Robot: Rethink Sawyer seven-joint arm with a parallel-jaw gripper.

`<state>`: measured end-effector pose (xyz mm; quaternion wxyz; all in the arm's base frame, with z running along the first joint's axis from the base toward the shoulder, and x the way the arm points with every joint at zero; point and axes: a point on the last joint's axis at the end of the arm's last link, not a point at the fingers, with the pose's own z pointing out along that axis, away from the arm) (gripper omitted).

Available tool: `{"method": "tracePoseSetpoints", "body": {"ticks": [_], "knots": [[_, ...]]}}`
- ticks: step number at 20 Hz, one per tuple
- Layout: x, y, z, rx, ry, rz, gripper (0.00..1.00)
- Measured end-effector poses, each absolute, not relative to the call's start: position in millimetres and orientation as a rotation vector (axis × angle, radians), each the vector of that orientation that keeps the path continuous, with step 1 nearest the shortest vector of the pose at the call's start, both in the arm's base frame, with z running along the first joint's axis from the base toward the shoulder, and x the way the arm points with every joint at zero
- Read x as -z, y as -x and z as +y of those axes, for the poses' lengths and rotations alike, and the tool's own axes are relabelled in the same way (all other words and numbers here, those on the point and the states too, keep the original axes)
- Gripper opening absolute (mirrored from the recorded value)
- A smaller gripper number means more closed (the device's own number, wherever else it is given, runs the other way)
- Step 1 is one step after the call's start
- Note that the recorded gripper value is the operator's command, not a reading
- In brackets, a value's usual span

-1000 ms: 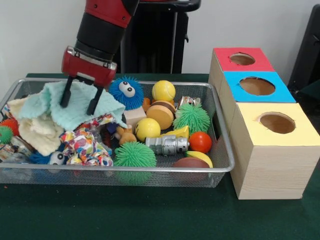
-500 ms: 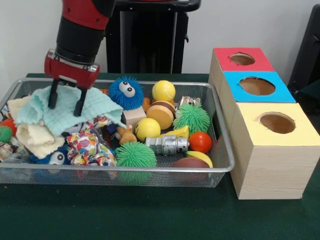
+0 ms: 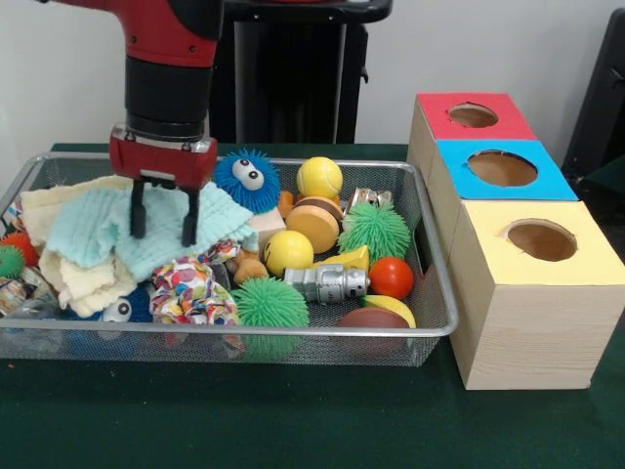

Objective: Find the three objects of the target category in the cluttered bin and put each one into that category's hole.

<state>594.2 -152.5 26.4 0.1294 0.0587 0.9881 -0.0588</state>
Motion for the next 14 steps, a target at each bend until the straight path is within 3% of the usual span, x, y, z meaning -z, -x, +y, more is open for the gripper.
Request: {"method": "tracePoseSetpoints", "body": {"ticks": [14], "knots": [[-84.7,-603.5,-45.8,0.26,0.12,2.871,1.0]]}}
